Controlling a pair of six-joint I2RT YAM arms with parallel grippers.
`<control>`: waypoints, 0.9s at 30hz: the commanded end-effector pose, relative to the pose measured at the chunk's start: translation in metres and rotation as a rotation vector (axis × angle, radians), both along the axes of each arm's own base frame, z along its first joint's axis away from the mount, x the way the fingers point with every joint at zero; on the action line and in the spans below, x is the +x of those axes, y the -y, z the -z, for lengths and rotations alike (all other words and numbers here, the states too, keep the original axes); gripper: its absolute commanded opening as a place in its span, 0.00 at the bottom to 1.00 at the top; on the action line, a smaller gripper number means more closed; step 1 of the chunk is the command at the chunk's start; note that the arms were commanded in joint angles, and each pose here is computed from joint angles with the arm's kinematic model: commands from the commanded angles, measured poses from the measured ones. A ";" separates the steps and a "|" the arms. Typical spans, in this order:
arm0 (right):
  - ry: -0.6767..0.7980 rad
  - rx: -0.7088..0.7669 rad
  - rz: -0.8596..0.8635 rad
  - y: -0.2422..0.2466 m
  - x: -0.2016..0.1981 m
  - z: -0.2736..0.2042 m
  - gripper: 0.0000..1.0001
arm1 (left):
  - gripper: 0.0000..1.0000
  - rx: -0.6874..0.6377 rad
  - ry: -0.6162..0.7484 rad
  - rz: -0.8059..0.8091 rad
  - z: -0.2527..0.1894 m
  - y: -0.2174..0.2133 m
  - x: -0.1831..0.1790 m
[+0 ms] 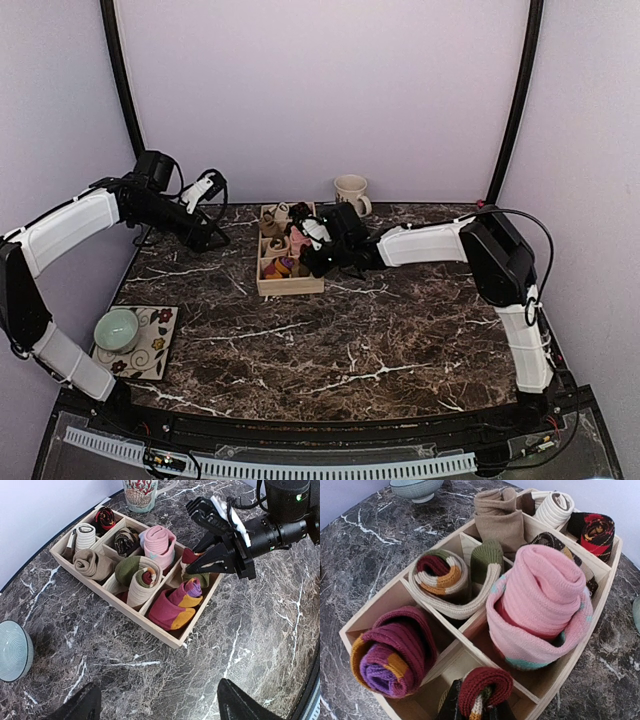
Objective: Roll the socks
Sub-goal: Place the sock.
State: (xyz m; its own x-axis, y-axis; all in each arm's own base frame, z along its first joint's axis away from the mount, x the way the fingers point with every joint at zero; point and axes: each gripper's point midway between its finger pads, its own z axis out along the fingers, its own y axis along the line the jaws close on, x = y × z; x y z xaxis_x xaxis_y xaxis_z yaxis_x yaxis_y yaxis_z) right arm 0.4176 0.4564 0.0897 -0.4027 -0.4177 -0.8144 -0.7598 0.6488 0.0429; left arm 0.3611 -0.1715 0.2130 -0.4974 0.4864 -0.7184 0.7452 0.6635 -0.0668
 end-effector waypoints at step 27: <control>0.252 -0.014 0.457 0.135 -0.014 -0.151 0.99 | 0.99 -0.117 0.234 -0.421 -0.034 -0.100 0.047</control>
State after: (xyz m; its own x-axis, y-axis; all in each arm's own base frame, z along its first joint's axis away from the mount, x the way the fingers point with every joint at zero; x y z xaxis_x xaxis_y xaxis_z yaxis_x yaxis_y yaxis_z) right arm 0.4014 0.3858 0.1836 -0.3870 -0.3585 -0.8496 -0.6014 0.7965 -0.0622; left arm 0.3891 -0.0974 0.2342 -0.4972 0.3292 -0.8027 0.5306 0.8474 0.0188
